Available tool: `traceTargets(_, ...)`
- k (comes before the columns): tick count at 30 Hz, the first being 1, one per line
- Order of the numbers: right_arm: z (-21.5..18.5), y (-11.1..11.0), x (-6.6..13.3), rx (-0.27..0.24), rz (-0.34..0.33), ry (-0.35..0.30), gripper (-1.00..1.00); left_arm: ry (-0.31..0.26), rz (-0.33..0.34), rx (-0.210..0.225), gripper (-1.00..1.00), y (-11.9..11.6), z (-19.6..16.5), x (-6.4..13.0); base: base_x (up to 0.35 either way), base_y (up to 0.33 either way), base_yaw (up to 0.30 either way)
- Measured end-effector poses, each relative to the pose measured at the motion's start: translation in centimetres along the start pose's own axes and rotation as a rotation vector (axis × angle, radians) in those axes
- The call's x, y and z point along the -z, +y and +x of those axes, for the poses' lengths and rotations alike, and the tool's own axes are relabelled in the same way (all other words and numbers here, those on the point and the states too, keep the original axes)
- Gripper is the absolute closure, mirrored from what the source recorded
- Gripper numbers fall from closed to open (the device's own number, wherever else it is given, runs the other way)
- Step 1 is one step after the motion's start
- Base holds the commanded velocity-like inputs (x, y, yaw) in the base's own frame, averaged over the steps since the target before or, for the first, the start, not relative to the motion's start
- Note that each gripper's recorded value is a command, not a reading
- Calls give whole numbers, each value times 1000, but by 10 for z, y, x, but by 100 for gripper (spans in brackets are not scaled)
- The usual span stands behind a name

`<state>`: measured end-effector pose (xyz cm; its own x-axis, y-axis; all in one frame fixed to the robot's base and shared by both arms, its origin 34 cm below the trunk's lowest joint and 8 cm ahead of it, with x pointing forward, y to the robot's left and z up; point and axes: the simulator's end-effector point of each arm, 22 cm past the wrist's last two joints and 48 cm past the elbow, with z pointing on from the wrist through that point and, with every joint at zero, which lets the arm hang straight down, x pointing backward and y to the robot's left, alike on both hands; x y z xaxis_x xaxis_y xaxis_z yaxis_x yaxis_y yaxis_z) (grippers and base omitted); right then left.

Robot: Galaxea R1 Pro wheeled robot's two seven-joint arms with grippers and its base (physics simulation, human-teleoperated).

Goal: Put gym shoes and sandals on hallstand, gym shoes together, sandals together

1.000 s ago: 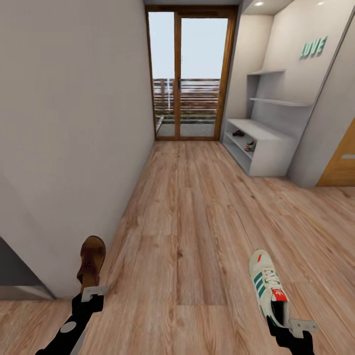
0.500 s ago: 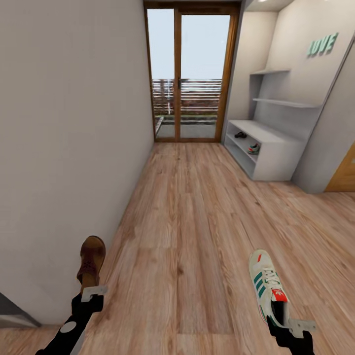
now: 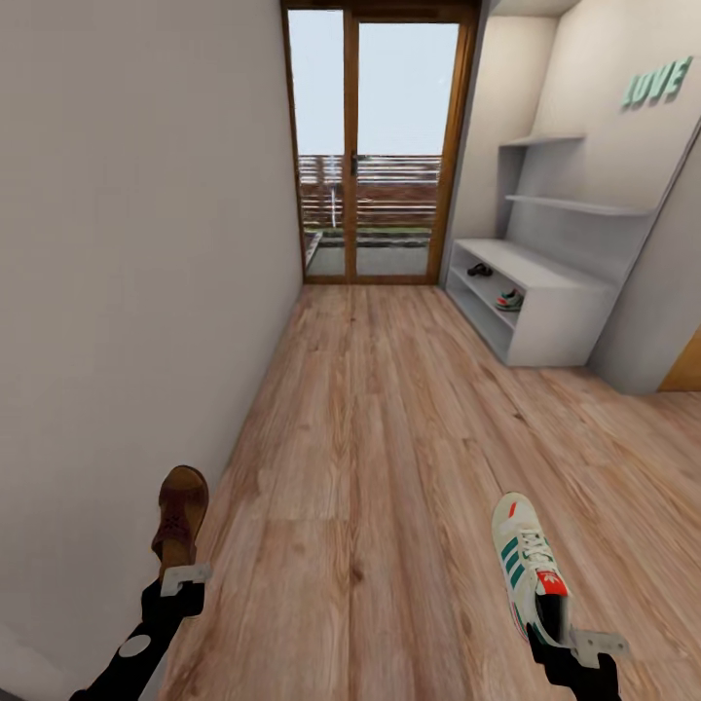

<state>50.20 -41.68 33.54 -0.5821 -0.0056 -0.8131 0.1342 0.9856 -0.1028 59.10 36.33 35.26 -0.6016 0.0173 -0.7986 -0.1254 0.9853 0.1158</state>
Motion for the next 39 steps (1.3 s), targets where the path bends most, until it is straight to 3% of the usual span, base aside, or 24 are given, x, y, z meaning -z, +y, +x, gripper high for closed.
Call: traceTargets(39,0,1,0,-2,-1,0,100,0,1,0,100,0,0,0,341,0,0)
